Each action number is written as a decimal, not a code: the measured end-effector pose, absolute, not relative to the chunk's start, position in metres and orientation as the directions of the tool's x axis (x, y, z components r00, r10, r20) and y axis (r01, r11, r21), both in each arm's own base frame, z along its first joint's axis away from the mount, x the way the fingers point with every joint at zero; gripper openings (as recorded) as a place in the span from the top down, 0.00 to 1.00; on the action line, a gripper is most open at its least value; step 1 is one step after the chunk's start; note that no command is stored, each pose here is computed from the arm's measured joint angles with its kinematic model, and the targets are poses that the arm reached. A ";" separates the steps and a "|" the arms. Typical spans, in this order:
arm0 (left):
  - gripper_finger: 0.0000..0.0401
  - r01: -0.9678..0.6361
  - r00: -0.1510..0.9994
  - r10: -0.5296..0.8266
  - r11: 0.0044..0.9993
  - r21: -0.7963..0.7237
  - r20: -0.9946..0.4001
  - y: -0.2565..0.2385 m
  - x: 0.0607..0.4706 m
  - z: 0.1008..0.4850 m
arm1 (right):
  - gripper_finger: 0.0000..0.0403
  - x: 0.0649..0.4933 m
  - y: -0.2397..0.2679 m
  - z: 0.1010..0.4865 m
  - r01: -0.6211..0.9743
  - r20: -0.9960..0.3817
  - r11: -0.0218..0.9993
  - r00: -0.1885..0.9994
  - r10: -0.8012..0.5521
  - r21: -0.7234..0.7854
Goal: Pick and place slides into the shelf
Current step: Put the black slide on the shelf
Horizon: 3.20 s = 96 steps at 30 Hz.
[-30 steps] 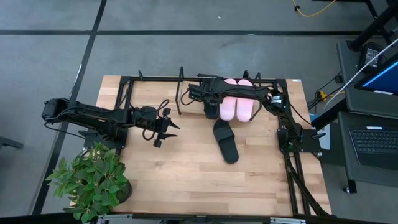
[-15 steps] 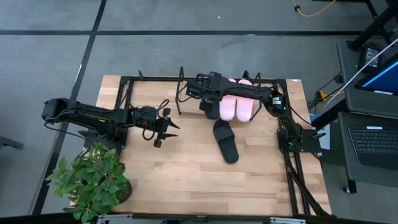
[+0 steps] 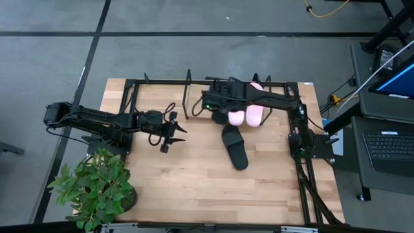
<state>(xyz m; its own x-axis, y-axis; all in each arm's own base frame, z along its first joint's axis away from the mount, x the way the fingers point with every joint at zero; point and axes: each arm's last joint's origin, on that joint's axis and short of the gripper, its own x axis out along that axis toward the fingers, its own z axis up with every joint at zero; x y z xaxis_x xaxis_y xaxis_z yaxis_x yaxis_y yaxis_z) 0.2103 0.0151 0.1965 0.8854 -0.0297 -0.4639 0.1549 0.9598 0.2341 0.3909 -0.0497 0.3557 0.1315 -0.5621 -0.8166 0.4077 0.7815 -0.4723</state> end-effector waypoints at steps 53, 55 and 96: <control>0.61 0.098 0.925 -0.033 0.983 0.154 -0.378 0.002 0.215 0.205 | 0.52 0.312 0.102 0.224 0.506 -0.548 0.811 0.606 -0.577 -0.294; 0.61 0.097 0.932 -0.033 0.983 0.159 -0.362 0.002 0.215 0.207 | 0.52 0.297 0.096 0.228 0.493 -0.523 0.834 0.656 -0.544 -0.249; 0.61 0.084 0.935 -0.032 0.988 0.131 -0.353 0.002 0.216 0.207 | 0.52 0.239 0.077 0.207 0.164 -0.598 0.917 0.715 -0.364 -0.363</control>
<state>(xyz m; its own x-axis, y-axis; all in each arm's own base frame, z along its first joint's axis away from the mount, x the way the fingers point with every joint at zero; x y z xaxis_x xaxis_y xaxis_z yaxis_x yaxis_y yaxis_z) 0.2158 0.0025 0.2074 0.9349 -0.0324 -0.3534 0.0838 0.9878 0.1311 0.2387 0.0775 0.2068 0.7146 -0.3638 -0.5975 0.1638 0.9174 -0.3627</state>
